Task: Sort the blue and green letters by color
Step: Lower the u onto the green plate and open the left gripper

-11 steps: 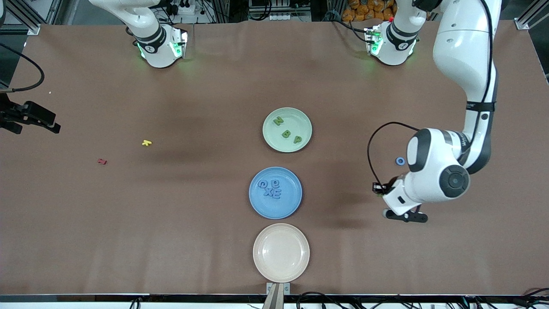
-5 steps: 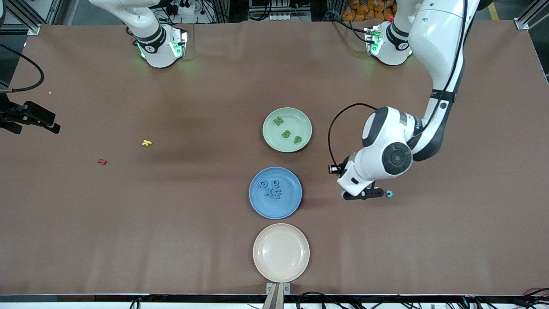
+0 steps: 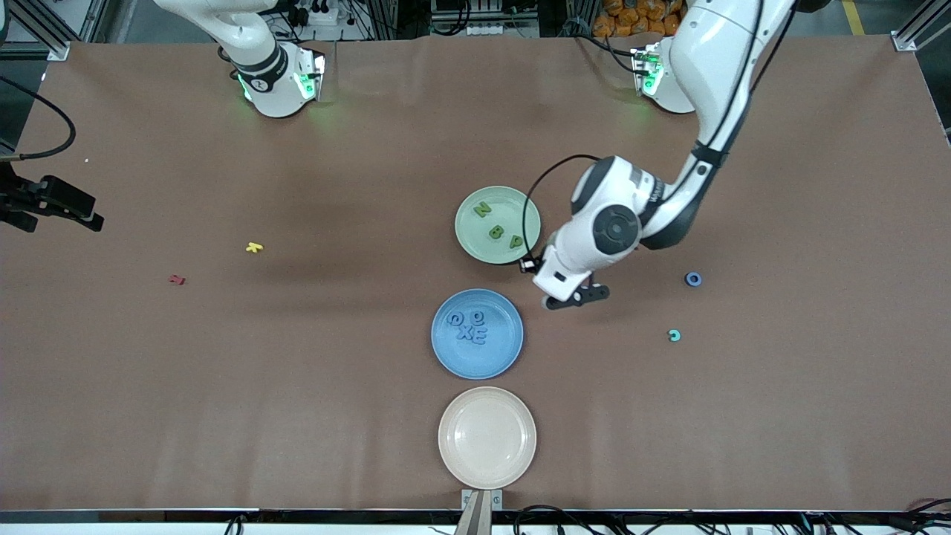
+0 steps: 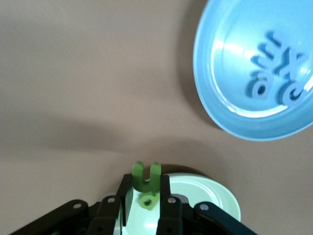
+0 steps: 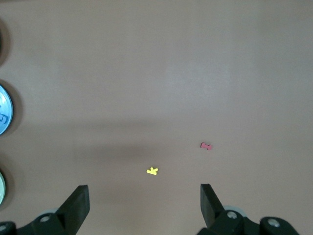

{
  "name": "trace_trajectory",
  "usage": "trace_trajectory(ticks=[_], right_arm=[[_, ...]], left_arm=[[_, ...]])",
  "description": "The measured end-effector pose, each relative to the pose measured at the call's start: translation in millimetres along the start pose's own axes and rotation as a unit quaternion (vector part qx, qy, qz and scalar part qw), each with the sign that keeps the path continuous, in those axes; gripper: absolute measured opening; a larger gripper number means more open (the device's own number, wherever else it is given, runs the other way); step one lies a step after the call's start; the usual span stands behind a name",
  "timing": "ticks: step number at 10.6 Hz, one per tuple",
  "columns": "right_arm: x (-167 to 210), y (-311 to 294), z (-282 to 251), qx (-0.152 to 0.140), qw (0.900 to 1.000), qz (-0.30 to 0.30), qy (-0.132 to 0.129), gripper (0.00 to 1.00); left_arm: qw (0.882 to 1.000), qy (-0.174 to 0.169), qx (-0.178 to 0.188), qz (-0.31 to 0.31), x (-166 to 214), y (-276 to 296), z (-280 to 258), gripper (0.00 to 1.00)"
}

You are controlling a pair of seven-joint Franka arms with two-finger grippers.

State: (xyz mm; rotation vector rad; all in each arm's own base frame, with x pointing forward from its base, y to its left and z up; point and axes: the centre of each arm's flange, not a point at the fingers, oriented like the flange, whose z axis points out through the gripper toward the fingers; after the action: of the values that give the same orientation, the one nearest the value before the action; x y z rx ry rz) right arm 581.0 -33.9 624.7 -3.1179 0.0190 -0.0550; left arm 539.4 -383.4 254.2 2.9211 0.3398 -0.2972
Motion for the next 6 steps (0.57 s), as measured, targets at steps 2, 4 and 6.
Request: trace_trajectory(ticks=[2,4,6], right_arm=[[0.0,0.1,0.1,0.0,1.0,0.0,0.0,1.0],[0.0,0.1,0.0,0.0,1.0,0.0,0.0,1.0],[0.0,0.1,0.1,0.0,1.0,0.0,0.0,1.0]], left_arm=[[1.0,-0.002,-0.001,-0.017,-38.2,17.7,29.6,0.26],[0.999,-0.008,-0.002,-0.038,-69.1,27.9,50.3,0.26],[0.999,-0.001,0.024,-0.033,-91.8,29.3,67.1,0.26]])
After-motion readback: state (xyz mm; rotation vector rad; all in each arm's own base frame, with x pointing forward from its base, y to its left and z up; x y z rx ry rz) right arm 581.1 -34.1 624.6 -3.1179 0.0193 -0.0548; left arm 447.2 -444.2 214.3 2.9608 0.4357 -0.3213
